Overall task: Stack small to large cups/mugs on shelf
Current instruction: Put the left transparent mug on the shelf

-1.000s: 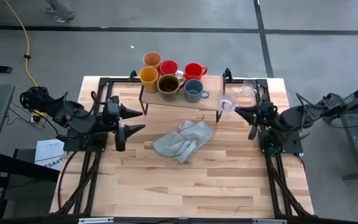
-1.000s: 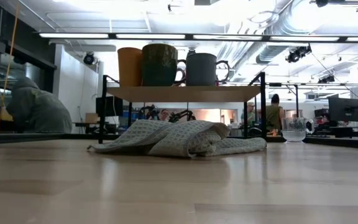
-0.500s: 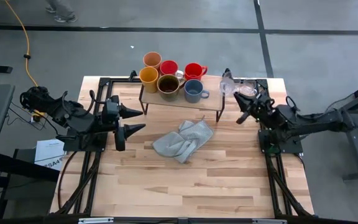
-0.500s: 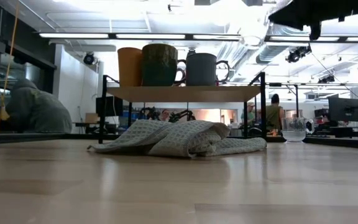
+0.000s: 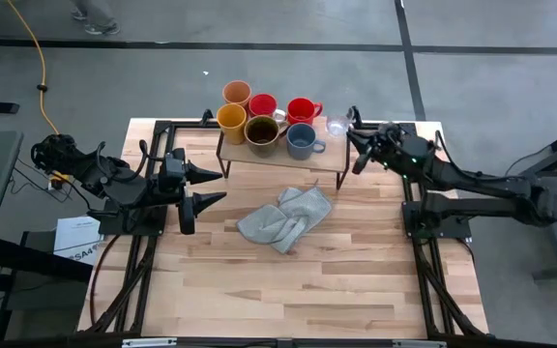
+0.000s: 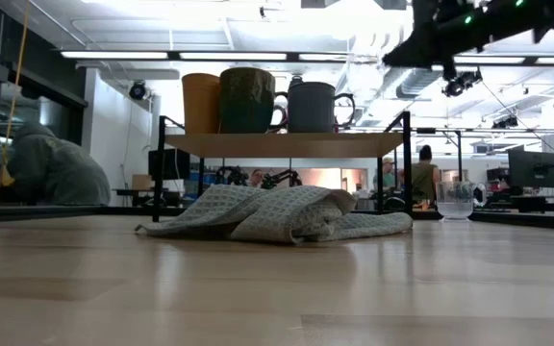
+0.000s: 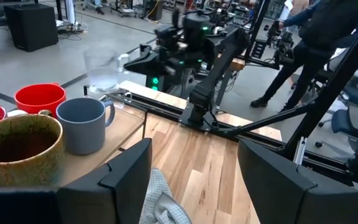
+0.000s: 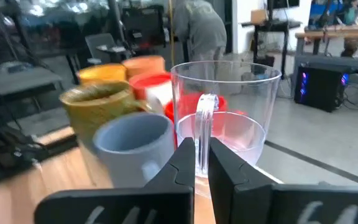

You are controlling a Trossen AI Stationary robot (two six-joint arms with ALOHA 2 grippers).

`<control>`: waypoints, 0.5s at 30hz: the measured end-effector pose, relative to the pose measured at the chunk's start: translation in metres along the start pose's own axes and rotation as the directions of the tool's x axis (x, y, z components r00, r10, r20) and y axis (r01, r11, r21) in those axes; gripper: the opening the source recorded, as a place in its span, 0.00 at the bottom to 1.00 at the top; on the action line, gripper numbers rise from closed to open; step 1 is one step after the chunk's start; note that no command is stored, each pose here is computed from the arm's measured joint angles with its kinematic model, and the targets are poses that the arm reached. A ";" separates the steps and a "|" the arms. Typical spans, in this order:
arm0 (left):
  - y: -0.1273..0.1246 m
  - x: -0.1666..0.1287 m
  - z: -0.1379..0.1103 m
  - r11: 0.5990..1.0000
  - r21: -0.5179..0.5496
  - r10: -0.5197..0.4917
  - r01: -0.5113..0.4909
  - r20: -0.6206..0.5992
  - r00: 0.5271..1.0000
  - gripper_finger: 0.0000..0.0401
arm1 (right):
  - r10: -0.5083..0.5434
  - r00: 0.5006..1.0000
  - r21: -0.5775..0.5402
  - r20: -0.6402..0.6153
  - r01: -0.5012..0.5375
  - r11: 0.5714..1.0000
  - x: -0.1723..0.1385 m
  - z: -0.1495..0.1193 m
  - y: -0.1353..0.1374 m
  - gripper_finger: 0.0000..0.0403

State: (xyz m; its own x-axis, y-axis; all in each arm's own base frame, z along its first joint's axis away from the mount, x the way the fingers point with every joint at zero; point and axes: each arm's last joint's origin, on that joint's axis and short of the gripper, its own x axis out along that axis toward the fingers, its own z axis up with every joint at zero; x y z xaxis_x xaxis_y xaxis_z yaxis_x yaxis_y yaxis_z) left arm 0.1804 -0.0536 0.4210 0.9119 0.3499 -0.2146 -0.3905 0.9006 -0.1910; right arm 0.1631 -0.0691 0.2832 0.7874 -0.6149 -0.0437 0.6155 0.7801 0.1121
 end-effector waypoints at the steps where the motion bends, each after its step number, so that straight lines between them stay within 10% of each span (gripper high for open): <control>1: 0.000 0.000 0.000 1.000 0.000 0.000 0.000 0.000 1.000 0.56 | -0.005 1.000 -0.002 -0.013 0.005 1.000 0.004 -0.002 -0.003 0.00; 15: 0.000 0.000 0.000 1.000 0.000 0.000 0.000 0.000 1.000 0.56 | -0.026 0.990 -0.001 -0.135 0.026 1.000 0.043 -0.026 -0.028 0.00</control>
State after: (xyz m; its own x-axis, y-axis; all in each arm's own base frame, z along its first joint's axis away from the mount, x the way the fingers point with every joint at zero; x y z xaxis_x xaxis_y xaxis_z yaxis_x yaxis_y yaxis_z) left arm 0.1803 -0.0536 0.4209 0.9117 0.3502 -0.2147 -0.3908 0.9005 -0.1908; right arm 0.1806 -0.1150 0.2526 0.7689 -0.6134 -0.1805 0.6355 0.7643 0.1097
